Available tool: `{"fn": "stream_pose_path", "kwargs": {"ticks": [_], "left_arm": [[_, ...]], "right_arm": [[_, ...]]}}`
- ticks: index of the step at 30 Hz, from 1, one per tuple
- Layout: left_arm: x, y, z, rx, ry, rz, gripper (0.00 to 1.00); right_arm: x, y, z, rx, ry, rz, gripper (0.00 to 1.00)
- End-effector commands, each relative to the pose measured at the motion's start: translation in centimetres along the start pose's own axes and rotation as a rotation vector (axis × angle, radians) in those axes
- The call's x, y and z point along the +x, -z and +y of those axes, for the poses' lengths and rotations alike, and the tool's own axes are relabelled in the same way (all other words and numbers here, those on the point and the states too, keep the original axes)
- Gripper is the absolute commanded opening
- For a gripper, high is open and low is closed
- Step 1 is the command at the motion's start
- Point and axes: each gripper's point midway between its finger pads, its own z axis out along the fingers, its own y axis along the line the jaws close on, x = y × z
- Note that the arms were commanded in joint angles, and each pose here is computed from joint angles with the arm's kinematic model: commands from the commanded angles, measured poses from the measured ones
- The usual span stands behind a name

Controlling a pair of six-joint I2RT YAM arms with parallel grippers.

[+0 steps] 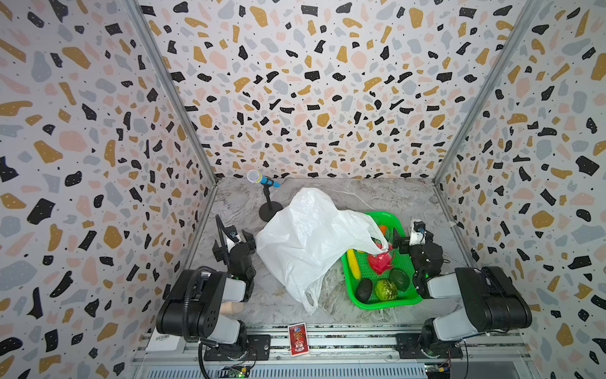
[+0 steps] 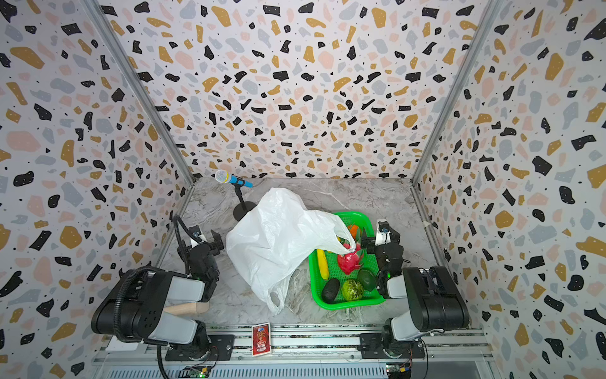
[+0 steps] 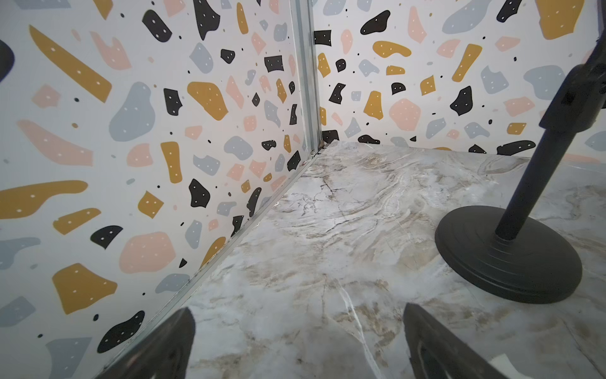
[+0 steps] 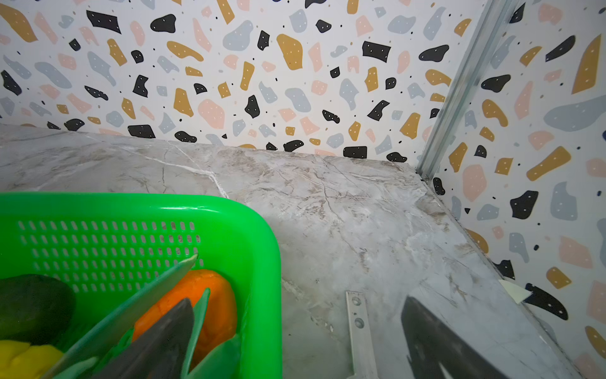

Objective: Place the fruits into the plastic bag
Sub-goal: Pick up the plastic bag from the center of the table.

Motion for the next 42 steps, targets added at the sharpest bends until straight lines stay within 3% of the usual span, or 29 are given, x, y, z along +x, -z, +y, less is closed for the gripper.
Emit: {"fn": "stream_pose_path", "kwargs": {"ticks": [1, 30, 42], "left_arm": [[-1.18, 0.0, 0.29, -0.01, 0.042, -0.044, 1.0], [-1.13, -0.44, 0.3, 0.02, 0.058, -0.034, 0.99], [-1.06, -0.47, 0.25, 0.021, 0.055, -0.032, 0.99]], "right_arm": [[0.87, 0.15, 0.47, -0.01, 0.012, 0.035, 0.99], [0.64, 0.74, 0.73, 0.01, 0.03, 0.013, 0.99], [0.94, 0.06, 0.09, -0.046, -0.024, 0.037, 0.99]]}}
